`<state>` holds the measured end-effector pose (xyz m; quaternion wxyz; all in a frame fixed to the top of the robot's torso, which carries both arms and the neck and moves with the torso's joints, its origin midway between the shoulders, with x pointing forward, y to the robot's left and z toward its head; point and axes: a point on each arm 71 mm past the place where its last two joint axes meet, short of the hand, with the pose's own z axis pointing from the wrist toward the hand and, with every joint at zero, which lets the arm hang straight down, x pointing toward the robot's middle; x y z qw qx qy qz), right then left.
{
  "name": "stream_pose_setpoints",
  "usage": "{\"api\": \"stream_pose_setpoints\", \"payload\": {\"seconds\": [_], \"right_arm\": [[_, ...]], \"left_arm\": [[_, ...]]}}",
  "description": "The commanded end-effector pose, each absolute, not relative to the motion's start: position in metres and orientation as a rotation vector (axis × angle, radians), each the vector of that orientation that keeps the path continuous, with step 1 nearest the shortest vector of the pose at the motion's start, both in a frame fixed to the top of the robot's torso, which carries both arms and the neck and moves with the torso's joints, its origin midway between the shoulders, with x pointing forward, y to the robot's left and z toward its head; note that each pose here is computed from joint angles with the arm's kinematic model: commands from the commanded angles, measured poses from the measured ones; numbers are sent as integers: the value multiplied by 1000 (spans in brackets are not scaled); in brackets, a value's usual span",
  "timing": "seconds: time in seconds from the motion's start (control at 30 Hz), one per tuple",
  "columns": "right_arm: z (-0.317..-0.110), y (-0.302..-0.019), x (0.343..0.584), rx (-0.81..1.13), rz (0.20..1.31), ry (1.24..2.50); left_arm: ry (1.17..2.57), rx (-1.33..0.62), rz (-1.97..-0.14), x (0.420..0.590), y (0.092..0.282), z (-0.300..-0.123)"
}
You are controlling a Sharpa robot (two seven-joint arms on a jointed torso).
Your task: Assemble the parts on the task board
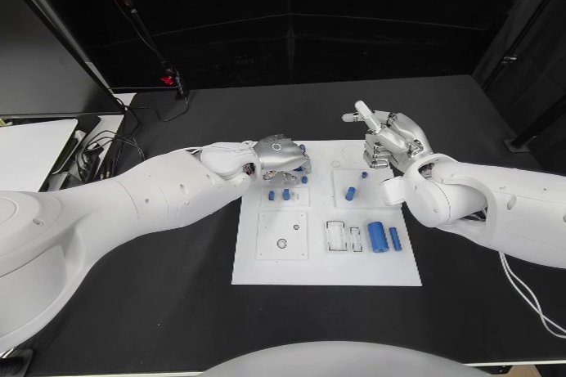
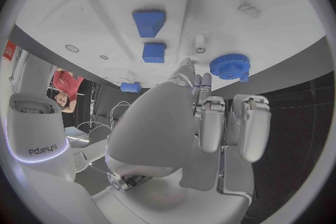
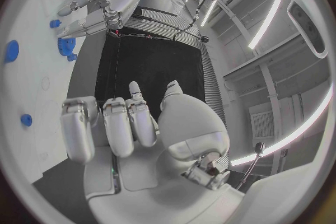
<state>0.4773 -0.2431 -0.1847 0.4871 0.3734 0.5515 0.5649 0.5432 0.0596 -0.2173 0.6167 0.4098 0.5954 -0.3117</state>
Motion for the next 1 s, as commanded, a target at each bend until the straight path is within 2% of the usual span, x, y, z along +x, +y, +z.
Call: {"api": "stream_pose_setpoints", "payload": {"seconds": [0.03,1.0], "right_arm": [[-184,-242,477,903,1378,1341],[-185,-241,477,922,1371,1357]], "left_arm": [[1383,957,-702,543,58,-218],[1450,965,-657,545,53,-223]]}}
